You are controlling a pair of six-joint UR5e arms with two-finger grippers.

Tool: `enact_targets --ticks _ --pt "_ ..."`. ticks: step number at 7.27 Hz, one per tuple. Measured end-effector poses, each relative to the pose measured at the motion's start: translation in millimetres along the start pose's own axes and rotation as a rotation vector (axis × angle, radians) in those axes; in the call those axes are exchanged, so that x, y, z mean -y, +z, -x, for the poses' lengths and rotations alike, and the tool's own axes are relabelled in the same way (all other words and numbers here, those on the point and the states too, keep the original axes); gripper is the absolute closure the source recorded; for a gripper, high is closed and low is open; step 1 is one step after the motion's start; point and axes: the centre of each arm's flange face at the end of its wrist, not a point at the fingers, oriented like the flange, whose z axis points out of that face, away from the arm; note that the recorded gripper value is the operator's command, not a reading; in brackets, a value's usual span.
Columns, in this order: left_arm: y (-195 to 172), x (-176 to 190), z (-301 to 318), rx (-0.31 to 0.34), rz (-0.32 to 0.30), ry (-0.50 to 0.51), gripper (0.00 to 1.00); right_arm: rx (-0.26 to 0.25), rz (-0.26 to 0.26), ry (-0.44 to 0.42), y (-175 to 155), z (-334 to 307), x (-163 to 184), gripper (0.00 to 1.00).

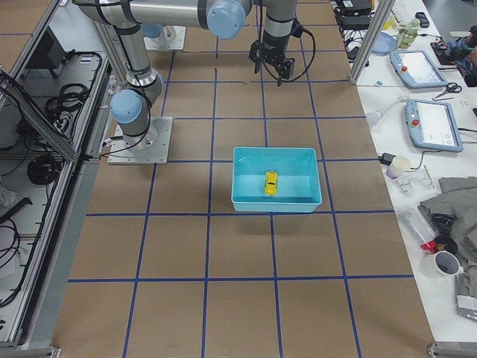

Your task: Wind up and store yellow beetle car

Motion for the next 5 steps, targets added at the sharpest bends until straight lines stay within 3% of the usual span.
enact_targets --ticks 2,5 --pt "0 0 0 0.000 0.000 0.000 0.00 -0.009 -0.005 0.105 -2 51 51 0.00" --pt "1 0 0 0.000 0.002 0.000 0.00 -0.026 -0.026 0.346 -3 103 98 0.00"
